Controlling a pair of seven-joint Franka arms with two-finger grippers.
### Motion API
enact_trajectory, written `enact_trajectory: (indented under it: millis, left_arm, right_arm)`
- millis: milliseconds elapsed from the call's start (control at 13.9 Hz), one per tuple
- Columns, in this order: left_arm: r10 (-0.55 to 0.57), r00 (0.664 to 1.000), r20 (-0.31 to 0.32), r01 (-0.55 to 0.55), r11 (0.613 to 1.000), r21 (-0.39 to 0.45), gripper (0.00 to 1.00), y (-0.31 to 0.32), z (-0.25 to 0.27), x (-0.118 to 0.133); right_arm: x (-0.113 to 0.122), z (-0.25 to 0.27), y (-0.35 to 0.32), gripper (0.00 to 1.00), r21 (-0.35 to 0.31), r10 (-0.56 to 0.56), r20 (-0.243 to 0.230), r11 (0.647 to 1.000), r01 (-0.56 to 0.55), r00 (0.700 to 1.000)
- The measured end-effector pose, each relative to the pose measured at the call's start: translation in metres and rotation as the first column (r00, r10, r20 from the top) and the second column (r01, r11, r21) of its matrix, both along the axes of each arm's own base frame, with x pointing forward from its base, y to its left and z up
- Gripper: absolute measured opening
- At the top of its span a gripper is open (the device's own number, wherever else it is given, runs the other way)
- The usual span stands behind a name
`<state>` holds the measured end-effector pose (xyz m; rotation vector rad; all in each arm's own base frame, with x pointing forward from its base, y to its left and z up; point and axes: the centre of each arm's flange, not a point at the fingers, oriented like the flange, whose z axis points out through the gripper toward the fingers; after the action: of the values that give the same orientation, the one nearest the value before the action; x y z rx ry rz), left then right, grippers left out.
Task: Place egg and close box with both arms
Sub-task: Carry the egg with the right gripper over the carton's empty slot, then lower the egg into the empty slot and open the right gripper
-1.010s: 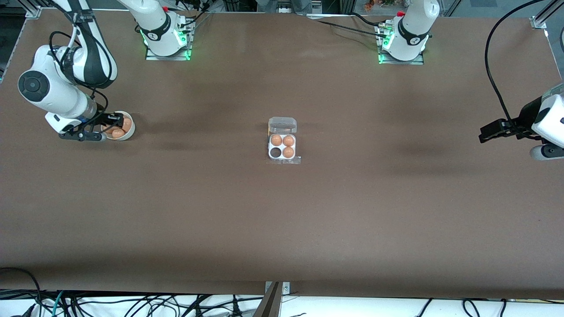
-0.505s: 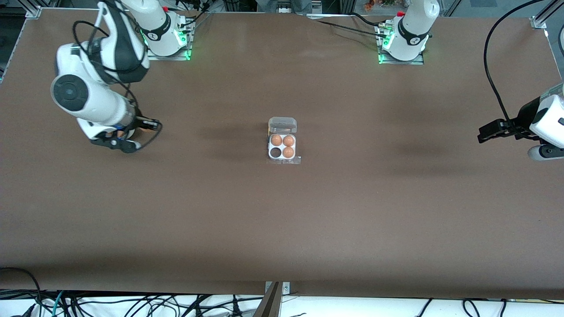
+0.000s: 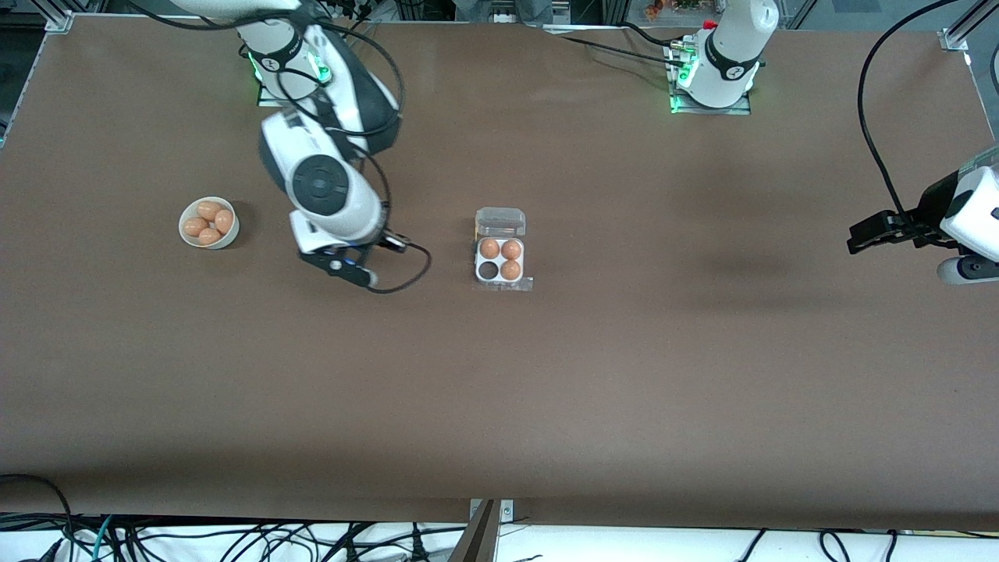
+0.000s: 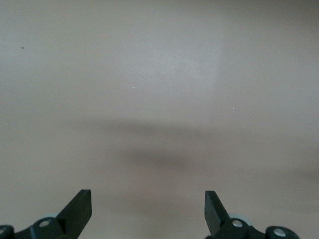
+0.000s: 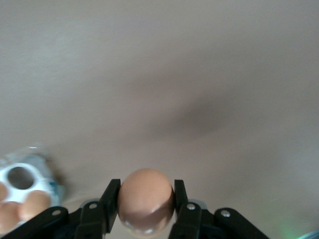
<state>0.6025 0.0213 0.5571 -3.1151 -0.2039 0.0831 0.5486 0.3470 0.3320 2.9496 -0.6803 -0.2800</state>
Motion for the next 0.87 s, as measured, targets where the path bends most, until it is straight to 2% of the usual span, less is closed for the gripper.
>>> enact_trajectory:
  millis: [361,649,866]
  left_arm:
    - [0.000,1.000,0.002,0.000,1.000,0.000,1.00,0.000,0.001,0.000]
    - [0.002,1.000,0.003,-0.002,1.000,0.000,1.00,0.001,0.001,0.000]
    - [0.002,1.000,0.003,-0.002,1.000,0.000,1.00,0.001,0.001,0.000]
  right_arm:
    - [0.002,-0.032,0.087,0.48,0.026,-0.075,0.035,0.997,0.074,0.997]
    - [-0.010,-0.048,0.125,0.48,0.080,-0.102,0.089,0.992,0.095,0.991]
    - [-0.007,-0.058,0.132,0.48,0.118,-0.118,0.120,0.988,0.104,0.986]
